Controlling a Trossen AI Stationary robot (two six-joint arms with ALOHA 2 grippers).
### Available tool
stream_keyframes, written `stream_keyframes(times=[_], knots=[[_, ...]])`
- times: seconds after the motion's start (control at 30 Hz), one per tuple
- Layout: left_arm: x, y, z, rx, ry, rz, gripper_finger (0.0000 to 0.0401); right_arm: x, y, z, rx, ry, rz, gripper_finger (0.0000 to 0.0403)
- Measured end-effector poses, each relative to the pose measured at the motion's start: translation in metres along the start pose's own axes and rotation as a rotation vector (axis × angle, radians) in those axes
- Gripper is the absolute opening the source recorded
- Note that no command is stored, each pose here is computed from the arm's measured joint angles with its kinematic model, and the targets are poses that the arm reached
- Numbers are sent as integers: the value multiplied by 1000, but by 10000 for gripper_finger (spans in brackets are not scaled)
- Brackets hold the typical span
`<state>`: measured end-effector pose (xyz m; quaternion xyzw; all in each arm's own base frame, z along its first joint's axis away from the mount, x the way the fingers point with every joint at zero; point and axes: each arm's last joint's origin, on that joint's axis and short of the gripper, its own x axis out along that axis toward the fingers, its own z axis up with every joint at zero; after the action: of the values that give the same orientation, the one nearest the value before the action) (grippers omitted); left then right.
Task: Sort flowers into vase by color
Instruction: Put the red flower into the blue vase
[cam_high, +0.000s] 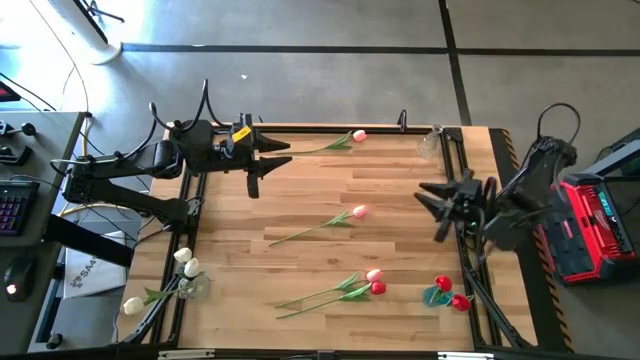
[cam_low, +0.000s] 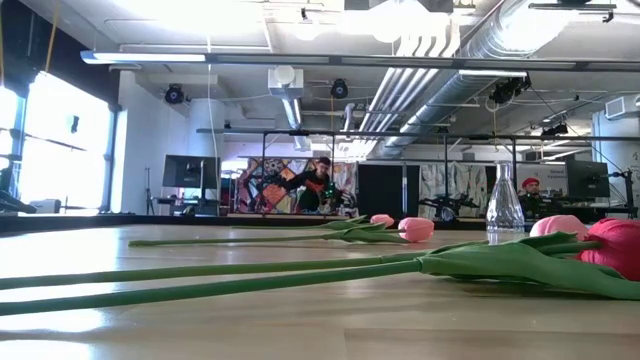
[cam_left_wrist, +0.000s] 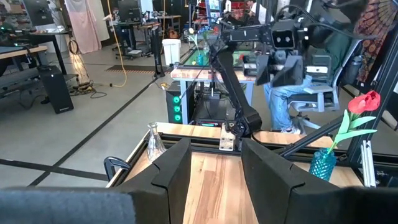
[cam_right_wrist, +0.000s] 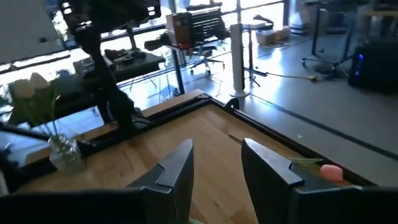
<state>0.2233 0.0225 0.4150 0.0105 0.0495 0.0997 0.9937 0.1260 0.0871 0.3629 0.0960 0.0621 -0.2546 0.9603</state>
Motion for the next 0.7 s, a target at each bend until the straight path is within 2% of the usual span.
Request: stream_keyframes(times=[0.13, 0.27, 0.7], knots=[[0, 0, 0, 0, 0, 0, 128, 13, 18, -7, 16, -4, -38, 123], [0, 0, 0, 0, 0, 0, 128, 26, 25, -7, 30, 13, -38, 123], [0, 0, 0, 0, 0, 0, 128, 71, 14, 6, 50, 106, 39, 123]])
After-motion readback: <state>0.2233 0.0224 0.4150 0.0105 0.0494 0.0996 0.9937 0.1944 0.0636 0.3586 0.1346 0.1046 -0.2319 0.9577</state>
